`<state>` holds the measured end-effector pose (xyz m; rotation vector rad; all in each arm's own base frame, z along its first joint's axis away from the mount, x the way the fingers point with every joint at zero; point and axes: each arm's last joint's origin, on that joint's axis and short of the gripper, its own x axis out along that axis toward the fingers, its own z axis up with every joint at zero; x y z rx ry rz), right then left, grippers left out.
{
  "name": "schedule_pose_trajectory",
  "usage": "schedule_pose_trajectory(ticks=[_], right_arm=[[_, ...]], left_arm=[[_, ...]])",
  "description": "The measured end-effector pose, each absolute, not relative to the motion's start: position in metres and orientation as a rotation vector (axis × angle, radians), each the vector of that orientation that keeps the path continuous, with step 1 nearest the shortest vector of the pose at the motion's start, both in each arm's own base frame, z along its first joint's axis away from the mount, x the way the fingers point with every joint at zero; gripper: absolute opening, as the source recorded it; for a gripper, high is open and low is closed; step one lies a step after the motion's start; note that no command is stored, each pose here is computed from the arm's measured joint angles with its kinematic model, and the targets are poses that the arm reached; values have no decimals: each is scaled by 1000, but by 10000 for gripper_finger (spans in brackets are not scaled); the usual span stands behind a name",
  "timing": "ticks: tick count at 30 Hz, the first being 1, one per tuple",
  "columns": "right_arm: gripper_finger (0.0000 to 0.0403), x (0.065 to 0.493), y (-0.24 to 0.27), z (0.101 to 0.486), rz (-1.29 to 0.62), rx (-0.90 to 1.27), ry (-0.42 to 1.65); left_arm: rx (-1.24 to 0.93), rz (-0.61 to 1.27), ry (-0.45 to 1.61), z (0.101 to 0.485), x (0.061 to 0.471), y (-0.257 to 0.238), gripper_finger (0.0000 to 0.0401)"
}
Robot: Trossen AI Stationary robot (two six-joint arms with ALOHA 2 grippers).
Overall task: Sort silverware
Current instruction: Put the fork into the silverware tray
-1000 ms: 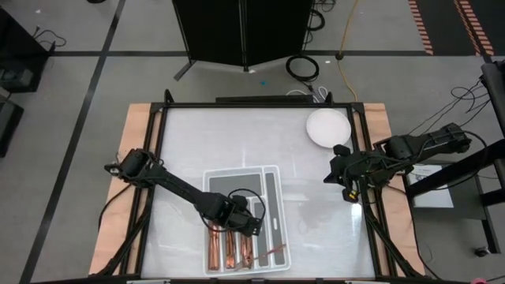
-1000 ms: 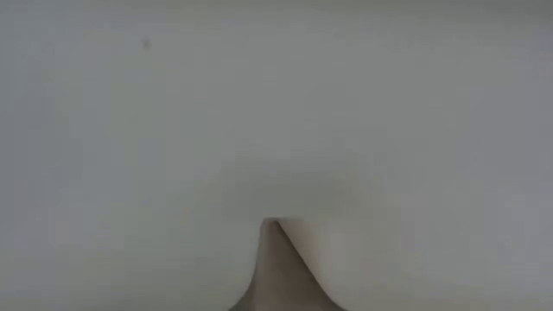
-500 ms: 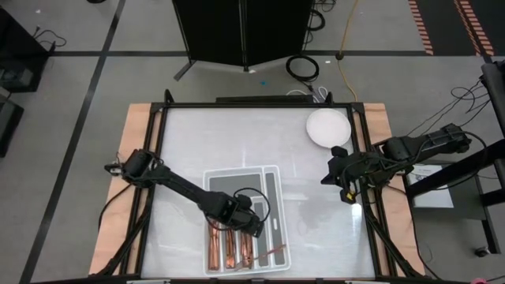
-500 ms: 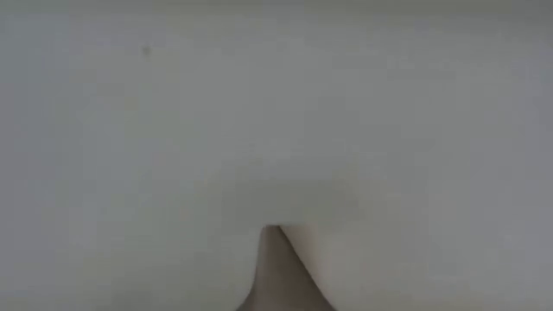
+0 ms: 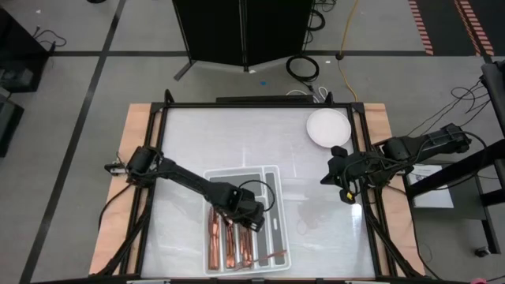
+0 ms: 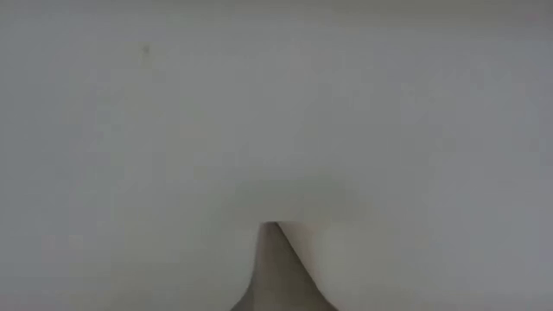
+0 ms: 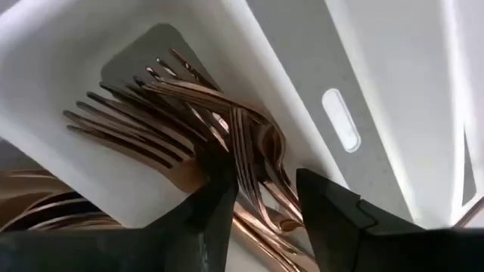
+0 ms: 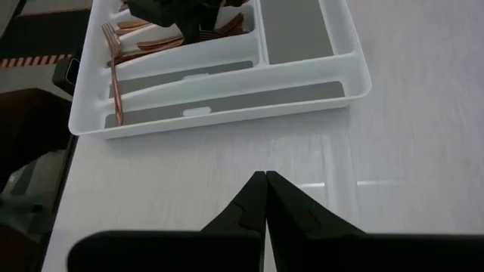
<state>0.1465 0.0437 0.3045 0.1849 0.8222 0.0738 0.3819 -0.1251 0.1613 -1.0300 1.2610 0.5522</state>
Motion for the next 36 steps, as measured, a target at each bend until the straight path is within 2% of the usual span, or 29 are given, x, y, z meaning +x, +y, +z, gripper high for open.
schedule_pose_trajectory(ticks=[5,18,24,30,36], right_arm=[[0,146,44,304,64,207,824],[0,146,44,304,65,204,824],[0,146,44,304,77,176,823],[0,146,44,304,85,155,822],[0,146,43,304,95,129,820]], left_arm=[[-1036,548,1273,160,383,-118,139],[-1004,519,1305,160,382,-121,13],[-972,488,1307,175,388,-123,5],[-896,550,1294,194,390,-118,5],[-974,581,1330,203,391,-113,5]])
